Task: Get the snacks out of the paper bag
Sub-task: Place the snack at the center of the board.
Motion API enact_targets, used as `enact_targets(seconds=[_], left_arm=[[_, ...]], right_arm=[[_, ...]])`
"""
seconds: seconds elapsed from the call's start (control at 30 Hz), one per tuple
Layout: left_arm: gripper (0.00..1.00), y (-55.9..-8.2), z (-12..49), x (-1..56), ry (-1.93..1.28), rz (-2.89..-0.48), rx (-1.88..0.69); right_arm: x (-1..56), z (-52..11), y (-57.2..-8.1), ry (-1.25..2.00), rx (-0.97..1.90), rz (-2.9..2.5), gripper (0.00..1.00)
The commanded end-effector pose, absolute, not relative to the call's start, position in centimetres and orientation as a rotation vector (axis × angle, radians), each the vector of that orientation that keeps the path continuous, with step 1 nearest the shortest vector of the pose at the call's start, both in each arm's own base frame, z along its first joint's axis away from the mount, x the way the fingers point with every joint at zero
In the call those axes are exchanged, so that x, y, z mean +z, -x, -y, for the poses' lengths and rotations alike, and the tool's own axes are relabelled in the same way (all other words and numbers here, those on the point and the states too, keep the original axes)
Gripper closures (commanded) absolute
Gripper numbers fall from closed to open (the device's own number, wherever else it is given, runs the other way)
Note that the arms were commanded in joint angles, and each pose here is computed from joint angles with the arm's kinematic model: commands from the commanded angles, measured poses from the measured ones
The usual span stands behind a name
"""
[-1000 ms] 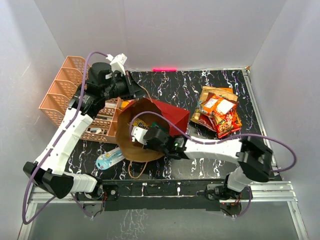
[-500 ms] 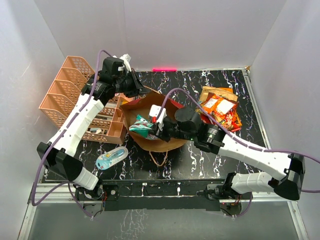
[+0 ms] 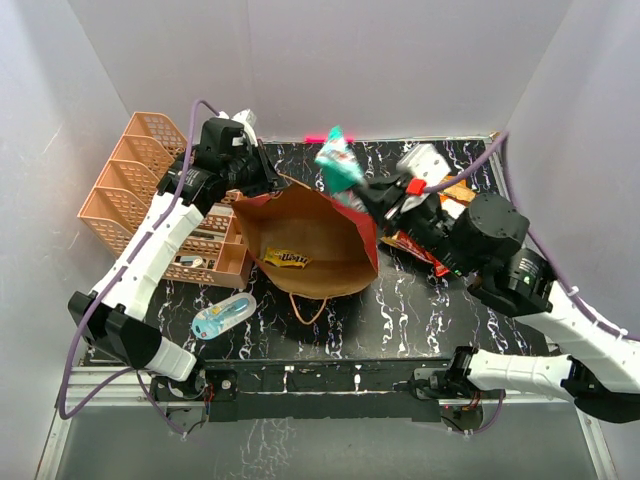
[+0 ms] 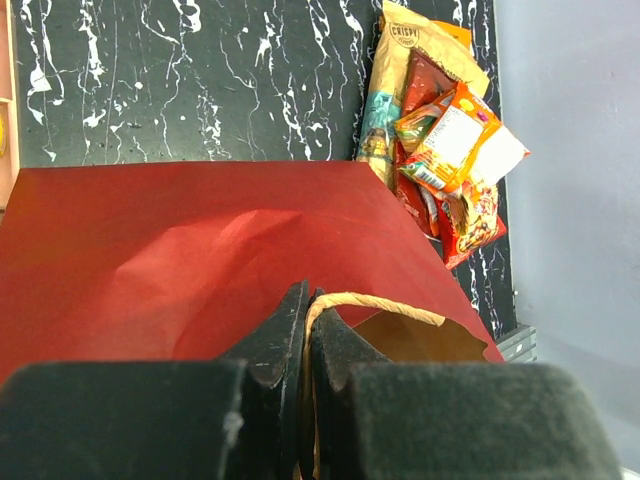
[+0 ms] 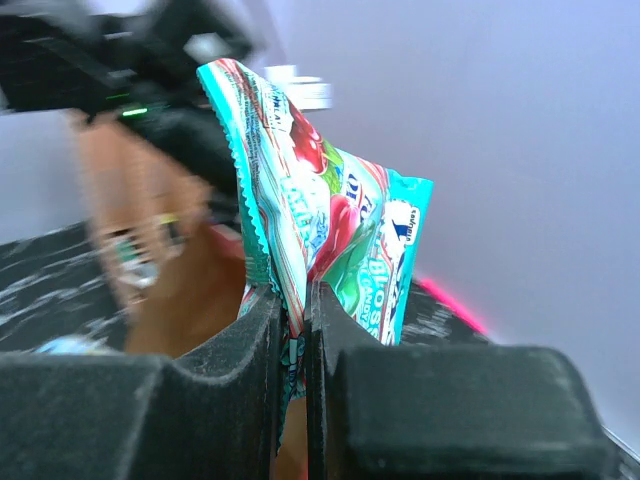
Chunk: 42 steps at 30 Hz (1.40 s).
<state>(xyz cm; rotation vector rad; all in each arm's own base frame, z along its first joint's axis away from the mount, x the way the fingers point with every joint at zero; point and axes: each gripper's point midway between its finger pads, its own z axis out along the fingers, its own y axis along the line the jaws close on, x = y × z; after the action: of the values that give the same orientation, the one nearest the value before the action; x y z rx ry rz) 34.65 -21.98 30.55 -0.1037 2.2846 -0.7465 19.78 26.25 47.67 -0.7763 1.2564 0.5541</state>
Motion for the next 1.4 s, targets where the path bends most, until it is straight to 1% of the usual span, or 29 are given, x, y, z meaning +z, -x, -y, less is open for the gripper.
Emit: enact_targets(seconds=[0.0,0.13,0.2,0.3,0.4,0.57,0.83,0.93,1.07,1.37], left_arm=[[1.00,-34.0,20.9,31.1,0.086,-2.266,-0.714],[1.00,-33.8,20.9,31.2,0.076,-2.262,-0.721],[1.00,-33.7,21.0,31.3,0.067,-2.258,-0.730],[1.00,-33.6,21.2,31.4,0.060,-2.254,-0.747],[1.00,-33.5,21.3,31.3,0.054,-2.257,-0.759],[1.00,-33.2,21.5,31.3,0.041,-2.258,-0.779],[1.00,-33.1,21.7,31.4,0.032,-2.253,-0.802],[1.00,-33.0,21.8,31.4,0.030,-2.253,-0.807],[1.00,-32.9,21.7,31.3,0.030,-2.257,-0.808],[1.00,-32.6,21.7,31.1,0.030,-2.260,-0.817]], right_arm=[[49.3,-18.7,-26.1,0.378,0.067,-1.356,0.93],[44.6,-14.4,-30.5,0.320,-0.410,-1.496,0.93],[41.8,-11.8,-33.0,0.263,-0.534,-1.565,0.93],[37.7,-8.9,-35.7,0.229,-0.612,-1.647,0.93],[33.8,-7.1,-37.9,0.207,-0.602,-1.728,0.93],[27.6,-4.0,-39.8,0.200,-0.701,-1.870,0.93],[21.0,-3.7,-41.8,0.234,-0.625,-1.977,0.93],[18.6,-3.2,-42.1,0.239,-0.635,-2.027,0.93],[16.5,-4.0,-42.1,0.239,-0.553,-2.067,0.93],[11.9,-3.9,-40.6,0.198,-0.493,-2.158,0.93]])
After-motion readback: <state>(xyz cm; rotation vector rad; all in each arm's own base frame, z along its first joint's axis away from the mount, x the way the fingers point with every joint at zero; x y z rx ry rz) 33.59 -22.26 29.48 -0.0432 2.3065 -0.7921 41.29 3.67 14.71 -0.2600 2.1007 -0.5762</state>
